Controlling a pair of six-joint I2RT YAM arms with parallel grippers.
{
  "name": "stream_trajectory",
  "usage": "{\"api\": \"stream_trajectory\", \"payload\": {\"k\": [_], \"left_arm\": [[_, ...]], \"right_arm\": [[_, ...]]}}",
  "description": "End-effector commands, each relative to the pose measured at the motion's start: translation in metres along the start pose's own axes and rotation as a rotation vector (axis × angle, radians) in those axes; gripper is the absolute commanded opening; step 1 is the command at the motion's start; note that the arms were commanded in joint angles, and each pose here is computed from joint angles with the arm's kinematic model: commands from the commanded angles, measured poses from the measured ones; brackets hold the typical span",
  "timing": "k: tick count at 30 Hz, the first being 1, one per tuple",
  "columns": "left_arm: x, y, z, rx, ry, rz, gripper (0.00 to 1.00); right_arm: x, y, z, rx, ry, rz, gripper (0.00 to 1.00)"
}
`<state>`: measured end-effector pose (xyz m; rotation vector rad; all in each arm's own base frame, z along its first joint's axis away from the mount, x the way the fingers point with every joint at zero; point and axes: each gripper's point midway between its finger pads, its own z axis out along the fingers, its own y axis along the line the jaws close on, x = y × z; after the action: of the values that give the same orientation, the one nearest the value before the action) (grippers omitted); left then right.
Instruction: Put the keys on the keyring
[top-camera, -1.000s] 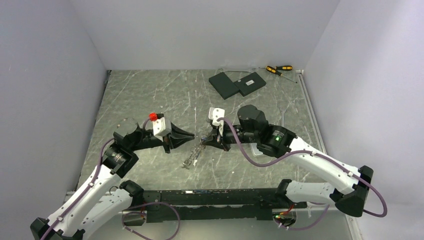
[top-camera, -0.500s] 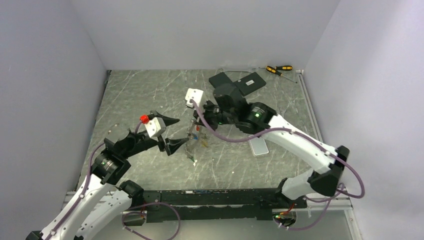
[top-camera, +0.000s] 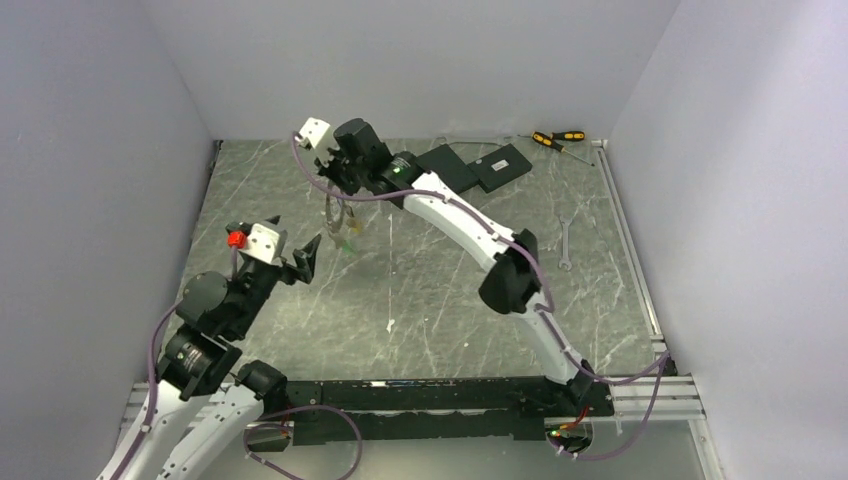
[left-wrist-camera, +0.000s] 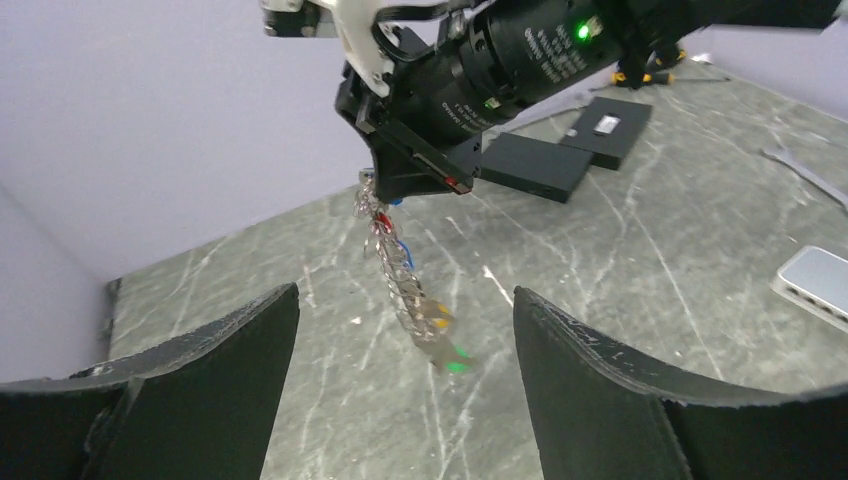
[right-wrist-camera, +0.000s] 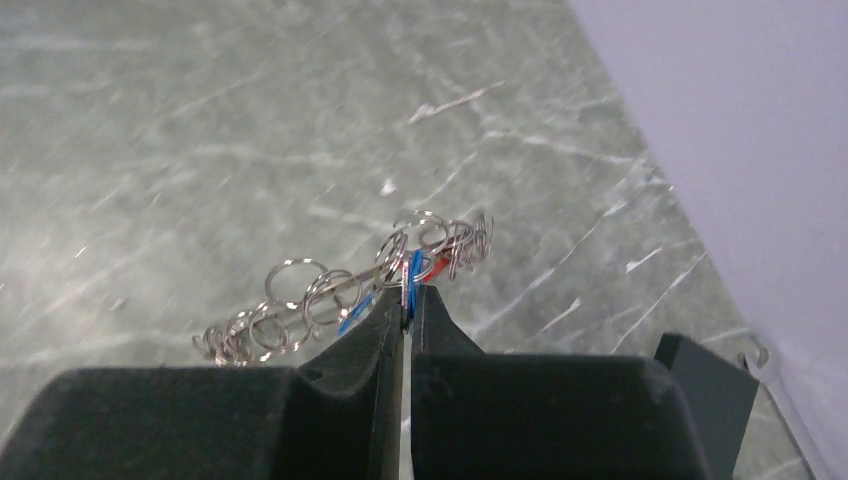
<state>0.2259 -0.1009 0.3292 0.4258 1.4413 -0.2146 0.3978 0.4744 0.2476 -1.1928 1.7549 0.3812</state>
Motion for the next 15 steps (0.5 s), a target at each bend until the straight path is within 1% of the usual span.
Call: {"api": "stream_trajectory", "payload": {"k": [1, 2, 3, 5, 8, 11, 15], "left_arm": [[-0.01, 0.029, -0.008, -0.151, -0.035, 0.015, 0.82], [-0.01, 0.03, -0.009, -0.155, -0.036, 0.016, 0.82], [-0.01, 0.03, -0.008, -0.152, -0.034, 0.017, 0.82], [-0.01, 0.028, -0.008, -0.143, -0.031, 0.014, 0.82], [-0.01, 0.026, -0.006, -0.129, -0.029, 0.01, 0.82], [-0.01, 0.023, -0.004, -0.11, -0.03, 0.005, 0.82], [-0.008, 0.02, -0.002, -0.097, -0.022, 0.004, 0.81]], "right_arm": [[-0.047, -0.046, -0.003, 0.135, -0.153, 0.066, 0.0], [-0.038, -0.045, 0.002, 0.142, -0.135, 0.078, 0.0], [-0.036, -0.045, -0.004, 0.145, -0.14, 0.091, 0.0], [-0.008, -0.042, -0.003, 0.158, -0.091, 0.122, 0.0], [0.053, -0.021, 0.001, 0.106, 0.039, 0.135, 0.0], [0.119, 0.014, 0.003, -0.019, 0.18, 0.133, 0.0], [0.187, 0.038, -0.005, -0.11, 0.396, 0.113, 0.0]]}}
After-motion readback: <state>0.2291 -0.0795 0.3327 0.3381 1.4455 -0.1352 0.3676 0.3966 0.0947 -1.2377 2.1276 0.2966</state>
